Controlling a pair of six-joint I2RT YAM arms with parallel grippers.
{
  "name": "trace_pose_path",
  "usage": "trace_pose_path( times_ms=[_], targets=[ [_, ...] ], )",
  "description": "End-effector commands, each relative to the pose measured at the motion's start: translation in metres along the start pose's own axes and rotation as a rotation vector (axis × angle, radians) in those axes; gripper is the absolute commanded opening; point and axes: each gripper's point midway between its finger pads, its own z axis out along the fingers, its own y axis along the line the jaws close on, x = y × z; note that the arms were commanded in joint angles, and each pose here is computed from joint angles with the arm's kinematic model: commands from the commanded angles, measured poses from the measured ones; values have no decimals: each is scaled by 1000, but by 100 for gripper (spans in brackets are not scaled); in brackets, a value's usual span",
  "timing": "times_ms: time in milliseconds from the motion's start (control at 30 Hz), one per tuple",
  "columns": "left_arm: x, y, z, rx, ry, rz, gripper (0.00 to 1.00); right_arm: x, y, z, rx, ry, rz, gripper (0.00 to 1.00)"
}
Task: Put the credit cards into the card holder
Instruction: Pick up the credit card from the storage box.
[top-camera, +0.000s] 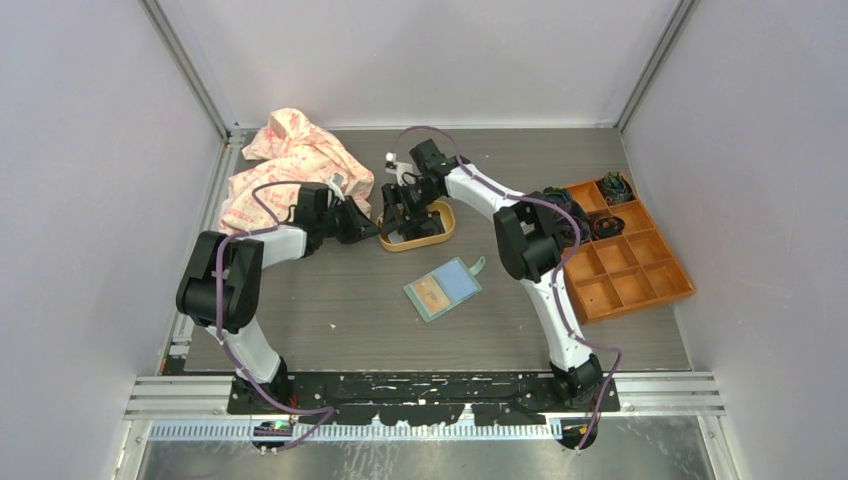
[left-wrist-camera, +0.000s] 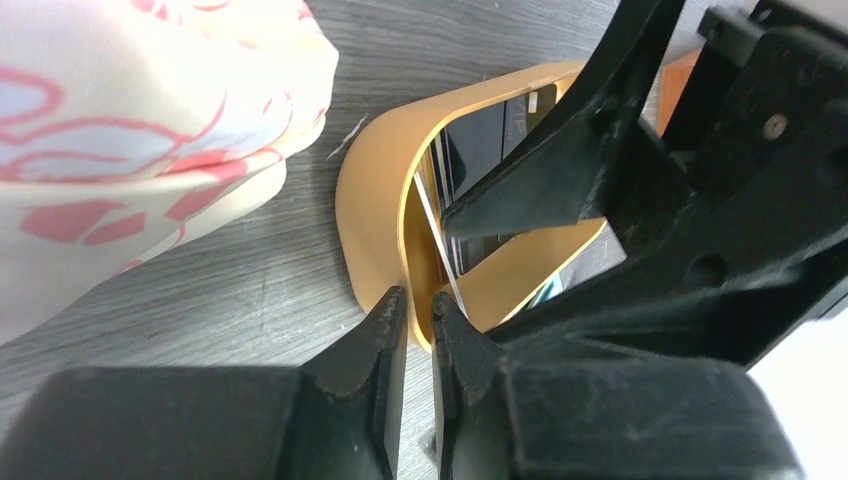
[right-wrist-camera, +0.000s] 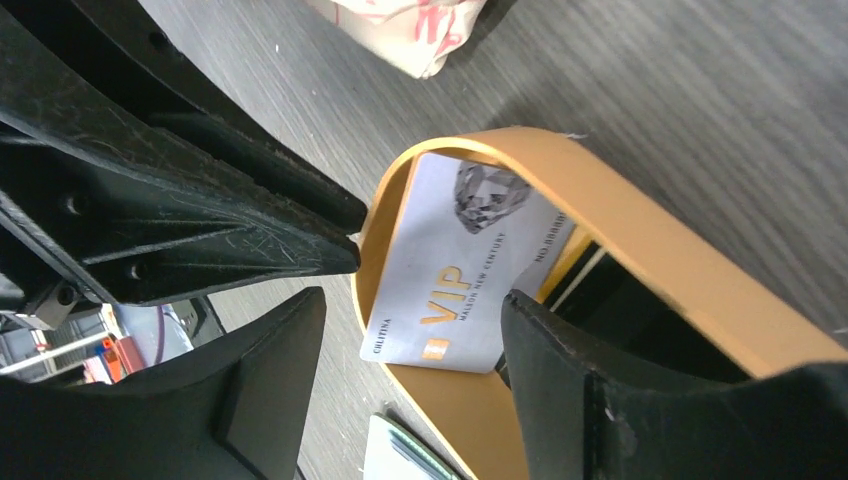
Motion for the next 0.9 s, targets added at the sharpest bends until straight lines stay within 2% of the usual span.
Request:
trace_pose_path(
  times_ms=[0, 400, 867],
  targets=[
    [-13, -21, 1, 59, -6, 46, 16, -17, 28, -15, 15, -31, -109, 71],
    [-13, -20, 1, 52, 2, 52, 16, -17, 4, -14, 138, -28, -116, 60],
    [-9, -24, -12, 53, -7, 76, 17, -24, -3, -29, 153, -70, -76, 39]
  ],
)
